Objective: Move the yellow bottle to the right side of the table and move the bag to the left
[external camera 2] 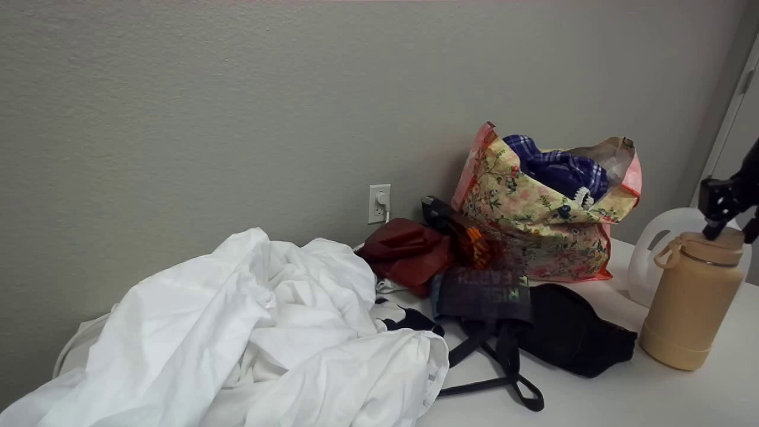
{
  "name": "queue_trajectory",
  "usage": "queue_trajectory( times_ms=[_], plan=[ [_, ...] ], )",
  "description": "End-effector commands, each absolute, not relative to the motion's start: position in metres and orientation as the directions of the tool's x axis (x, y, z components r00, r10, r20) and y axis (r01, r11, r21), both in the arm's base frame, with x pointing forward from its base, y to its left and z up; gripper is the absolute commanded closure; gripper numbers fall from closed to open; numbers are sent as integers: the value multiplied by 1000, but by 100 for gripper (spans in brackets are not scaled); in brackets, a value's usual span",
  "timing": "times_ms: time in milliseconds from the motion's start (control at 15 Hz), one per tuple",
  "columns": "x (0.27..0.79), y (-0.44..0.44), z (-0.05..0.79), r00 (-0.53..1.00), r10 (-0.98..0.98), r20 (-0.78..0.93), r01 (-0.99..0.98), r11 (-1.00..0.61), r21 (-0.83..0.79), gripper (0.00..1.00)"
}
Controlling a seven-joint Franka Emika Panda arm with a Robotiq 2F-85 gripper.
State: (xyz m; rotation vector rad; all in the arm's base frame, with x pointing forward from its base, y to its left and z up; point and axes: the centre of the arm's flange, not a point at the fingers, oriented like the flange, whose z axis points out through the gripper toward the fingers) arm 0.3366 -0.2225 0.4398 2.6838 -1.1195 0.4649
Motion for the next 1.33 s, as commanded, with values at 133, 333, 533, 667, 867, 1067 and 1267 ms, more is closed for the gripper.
queue_trajectory(
  times_ms=[133, 333, 533, 667, 867, 1067, 1267],
  plan=[
    [345, -213, 439, 648, -632, 424, -728, -678, 102, 29],
    [345, -210, 441, 659, -618, 430, -721, -682, 125, 15],
    [346, -207, 444, 671, -606, 427, -713, -687, 145, 0],
    [348, -204, 449, 681, -597, 425, -705, -691, 159, 0],
    [352, -195, 463, 704, -569, 426, -681, -711, 176, 0],
    [354, -181, 485, 726, -539, 427, -652, -737, 178, 0],
    [356, -157, 517, 744, -487, 458, -609, -776, 164, 0]
  ],
)
